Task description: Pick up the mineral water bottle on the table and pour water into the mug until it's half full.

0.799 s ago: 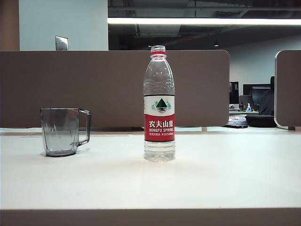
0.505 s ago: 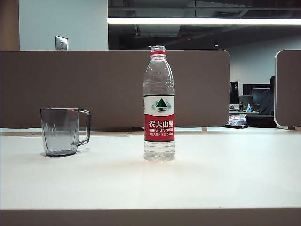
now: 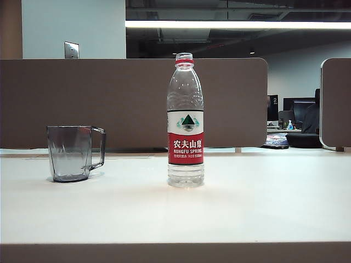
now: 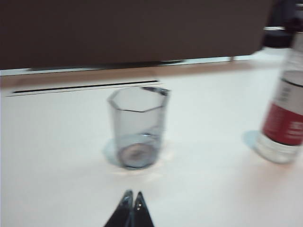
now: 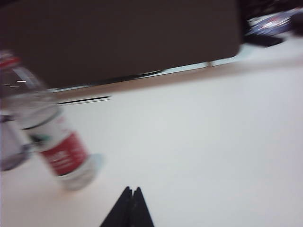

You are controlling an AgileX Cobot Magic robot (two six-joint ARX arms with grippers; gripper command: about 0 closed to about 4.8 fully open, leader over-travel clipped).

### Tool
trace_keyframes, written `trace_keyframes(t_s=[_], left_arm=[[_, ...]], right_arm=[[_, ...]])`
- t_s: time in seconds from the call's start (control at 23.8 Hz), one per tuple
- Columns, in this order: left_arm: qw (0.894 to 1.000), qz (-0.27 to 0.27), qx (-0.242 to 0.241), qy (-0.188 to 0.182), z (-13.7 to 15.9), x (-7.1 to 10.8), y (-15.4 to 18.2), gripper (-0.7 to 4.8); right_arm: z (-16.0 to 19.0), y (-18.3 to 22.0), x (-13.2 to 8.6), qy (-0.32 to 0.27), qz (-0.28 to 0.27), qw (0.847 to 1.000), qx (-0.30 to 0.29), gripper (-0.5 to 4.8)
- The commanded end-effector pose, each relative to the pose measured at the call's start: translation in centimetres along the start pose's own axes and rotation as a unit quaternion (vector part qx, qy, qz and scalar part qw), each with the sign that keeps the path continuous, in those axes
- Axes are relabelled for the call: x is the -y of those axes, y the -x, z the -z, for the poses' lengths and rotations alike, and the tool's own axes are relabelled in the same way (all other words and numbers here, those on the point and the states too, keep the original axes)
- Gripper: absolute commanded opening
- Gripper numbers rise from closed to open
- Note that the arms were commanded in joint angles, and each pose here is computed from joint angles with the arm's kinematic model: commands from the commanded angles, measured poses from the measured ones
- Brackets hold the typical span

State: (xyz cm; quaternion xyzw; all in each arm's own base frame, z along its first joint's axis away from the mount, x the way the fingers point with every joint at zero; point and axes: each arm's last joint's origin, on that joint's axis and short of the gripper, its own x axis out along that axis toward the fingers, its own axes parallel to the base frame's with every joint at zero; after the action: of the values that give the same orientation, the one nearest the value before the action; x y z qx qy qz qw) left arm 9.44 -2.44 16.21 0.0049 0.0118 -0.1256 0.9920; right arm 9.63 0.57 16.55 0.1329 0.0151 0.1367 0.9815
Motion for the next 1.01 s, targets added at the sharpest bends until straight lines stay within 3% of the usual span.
trace_keyframes(t_s=[0.04, 0.13, 0.21, 0.42, 0.5, 0.59, 0.63, 0.67, 0.72, 0.88, 1.01], left_arm=[[0.998, 0.062, 0.004, -0.001, -0.2, 1.2, 0.1, -0.05], [0.994, 0.106, 0.002, -0.003, -0.1, 2.0, 0.2, -0.05], [0.991, 0.131, -0.001, -0.004, -0.1, 2.5, 0.3, -0.05], [0.991, 0.132, -0.004, -0.004, 0.0, 2.6, 0.3, -0.05], [0.991, 0.132, -0.004, -0.004, 0.0, 2.6, 0.3, -0.05], [0.991, 0.132, -0.003, -0.004, 0.0, 2.6, 0.3, -0.05], [0.991, 0.132, -0.003, -0.004, 0.0, 2.6, 0.3, -0.05], [0.991, 0.132, -0.003, -0.004, 0.0, 2.6, 0.3, -0.05], [0.991, 0.132, -0.004, -0.004, 0.0, 2.6, 0.3, -0.05], [0.991, 0.132, -0.003, -0.004, 0.0, 2.6, 0.3, -0.05], [0.991, 0.132, -0.003, -0.004, 0.0, 2.6, 0.3, -0.05]], right_arm=[[-0.2, 0.0, -0.5, -0.058, -0.083, 0.995, -0.008, -0.04], [-0.2, 0.1, -0.9, -0.104, -0.130, 0.986, -0.026, -0.05], [-0.3, 0.1, -1.2, -0.108, -0.163, 0.980, -0.031, -0.05], [-1.1, -0.1, -2.5, -0.103, -0.202, 0.974, -0.028, 0.02], [-1.5, -0.7, -3.4, -0.073, -0.207, 0.975, -0.046, 0.66], [-1.9, -1.8, -4.6, -0.004, -0.196, 0.979, -0.054, 2.01], [-2.1, -2.7, -5.4, 0.039, -0.188, 0.980, -0.045, 3.50], [-2.1, -3.3, -5.9, 0.062, -0.184, 0.980, -0.039, 4.45], [-1.8, -4.3, -6.6, 0.091, -0.171, 0.981, -0.030, 4.79], [-0.8, -6.9, -7.9, 0.149, -0.164, 0.975, -0.021, 4.79], [0.1, -9.6, -8.5, 0.156, -0.164, 0.974, -0.024, 4.79]])
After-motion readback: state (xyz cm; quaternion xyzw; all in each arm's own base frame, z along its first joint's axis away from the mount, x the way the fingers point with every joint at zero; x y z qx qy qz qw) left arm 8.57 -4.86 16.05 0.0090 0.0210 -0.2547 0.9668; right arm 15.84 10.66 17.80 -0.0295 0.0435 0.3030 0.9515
